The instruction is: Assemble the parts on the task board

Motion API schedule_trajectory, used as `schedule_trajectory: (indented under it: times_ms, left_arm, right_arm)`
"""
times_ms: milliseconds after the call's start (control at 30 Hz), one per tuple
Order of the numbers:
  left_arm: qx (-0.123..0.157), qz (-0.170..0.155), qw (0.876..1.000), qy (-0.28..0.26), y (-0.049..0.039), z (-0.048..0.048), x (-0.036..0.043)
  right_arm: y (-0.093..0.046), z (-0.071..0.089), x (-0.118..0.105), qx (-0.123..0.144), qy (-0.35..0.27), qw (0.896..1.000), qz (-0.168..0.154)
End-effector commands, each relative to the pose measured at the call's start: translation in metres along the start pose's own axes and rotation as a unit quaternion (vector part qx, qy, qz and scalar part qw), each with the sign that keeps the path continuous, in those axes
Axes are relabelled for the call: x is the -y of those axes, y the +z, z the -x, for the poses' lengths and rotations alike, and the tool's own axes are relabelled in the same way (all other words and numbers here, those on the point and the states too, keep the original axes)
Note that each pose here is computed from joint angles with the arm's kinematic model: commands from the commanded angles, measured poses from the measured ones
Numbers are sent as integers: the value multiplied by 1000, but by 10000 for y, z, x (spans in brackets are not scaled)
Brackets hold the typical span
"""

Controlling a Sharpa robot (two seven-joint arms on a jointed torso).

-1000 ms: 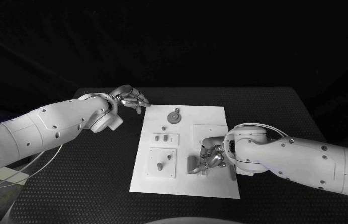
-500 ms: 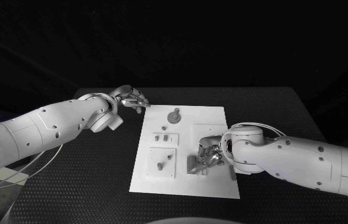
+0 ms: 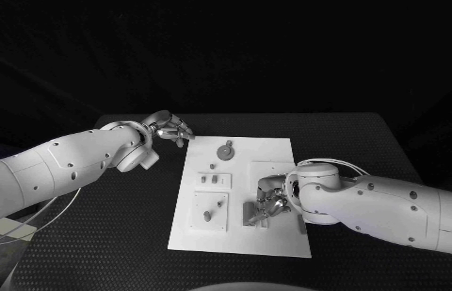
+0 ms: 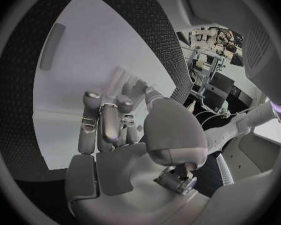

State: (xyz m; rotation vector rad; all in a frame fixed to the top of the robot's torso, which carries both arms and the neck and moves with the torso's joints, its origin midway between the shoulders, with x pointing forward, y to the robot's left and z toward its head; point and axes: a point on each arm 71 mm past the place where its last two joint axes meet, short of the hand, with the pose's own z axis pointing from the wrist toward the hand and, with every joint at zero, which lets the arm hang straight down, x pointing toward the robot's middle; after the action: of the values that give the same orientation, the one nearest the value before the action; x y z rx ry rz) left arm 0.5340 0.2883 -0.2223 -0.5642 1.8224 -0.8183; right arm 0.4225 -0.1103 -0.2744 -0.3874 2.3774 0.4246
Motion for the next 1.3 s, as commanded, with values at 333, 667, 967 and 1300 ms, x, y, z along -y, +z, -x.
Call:
schedule_trajectory:
  times_ms: [333,667,967,1300]
  left_arm:
    - [-5,-5,1000,0,4,-14,19]
    - [-5,-4,1000,0,2,-11,15]
    - [-5,-4,1000,0,0,-7,11]
    - [-5,-4,1000,0,0,-8,12]
  right_arm:
    - [16,-36,-49,-8,-25,1000,7]
    - [41,-89,-103,-20,-33,999,16]
    - [57,-108,-102,-22,-35,999,15]
    - [51,-103,-85,-16,-33,999,13]
